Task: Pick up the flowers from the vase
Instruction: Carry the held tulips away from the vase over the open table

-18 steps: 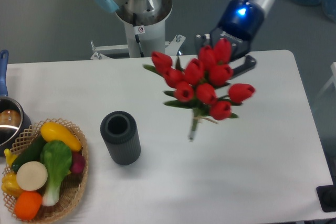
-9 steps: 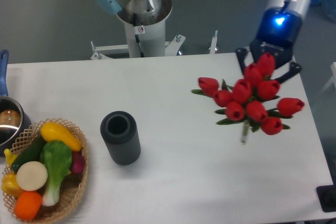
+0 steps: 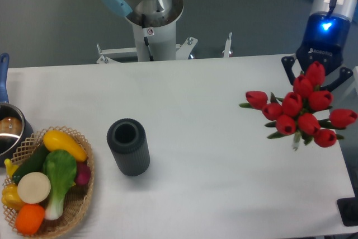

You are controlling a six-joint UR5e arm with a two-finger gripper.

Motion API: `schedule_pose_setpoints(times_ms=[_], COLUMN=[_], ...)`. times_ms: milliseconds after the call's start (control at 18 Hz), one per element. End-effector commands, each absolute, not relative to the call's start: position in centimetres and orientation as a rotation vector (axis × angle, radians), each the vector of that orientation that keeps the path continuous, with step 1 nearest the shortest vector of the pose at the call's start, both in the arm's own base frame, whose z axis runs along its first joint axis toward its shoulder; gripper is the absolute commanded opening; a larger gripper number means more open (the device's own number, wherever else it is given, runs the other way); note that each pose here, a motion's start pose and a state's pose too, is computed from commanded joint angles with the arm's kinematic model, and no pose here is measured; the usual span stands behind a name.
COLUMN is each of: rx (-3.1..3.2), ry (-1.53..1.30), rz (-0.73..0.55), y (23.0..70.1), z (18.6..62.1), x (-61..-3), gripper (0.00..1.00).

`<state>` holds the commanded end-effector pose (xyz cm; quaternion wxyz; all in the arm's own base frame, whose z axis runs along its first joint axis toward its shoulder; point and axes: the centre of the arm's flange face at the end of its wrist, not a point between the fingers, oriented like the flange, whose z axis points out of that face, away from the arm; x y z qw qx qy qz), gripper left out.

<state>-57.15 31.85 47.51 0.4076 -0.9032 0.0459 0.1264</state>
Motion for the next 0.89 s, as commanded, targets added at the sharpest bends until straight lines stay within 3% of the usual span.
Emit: schedule_pose_setpoints(times_ms=[333, 889], rx=[-2.458, -2.888], ry=[0.083, 0.212], rz=[0.414, 0.484], y=[31.4, 35.7], z=[46.7, 42.6], x=[-57.7, -54.6], gripper=[0.12, 0.12])
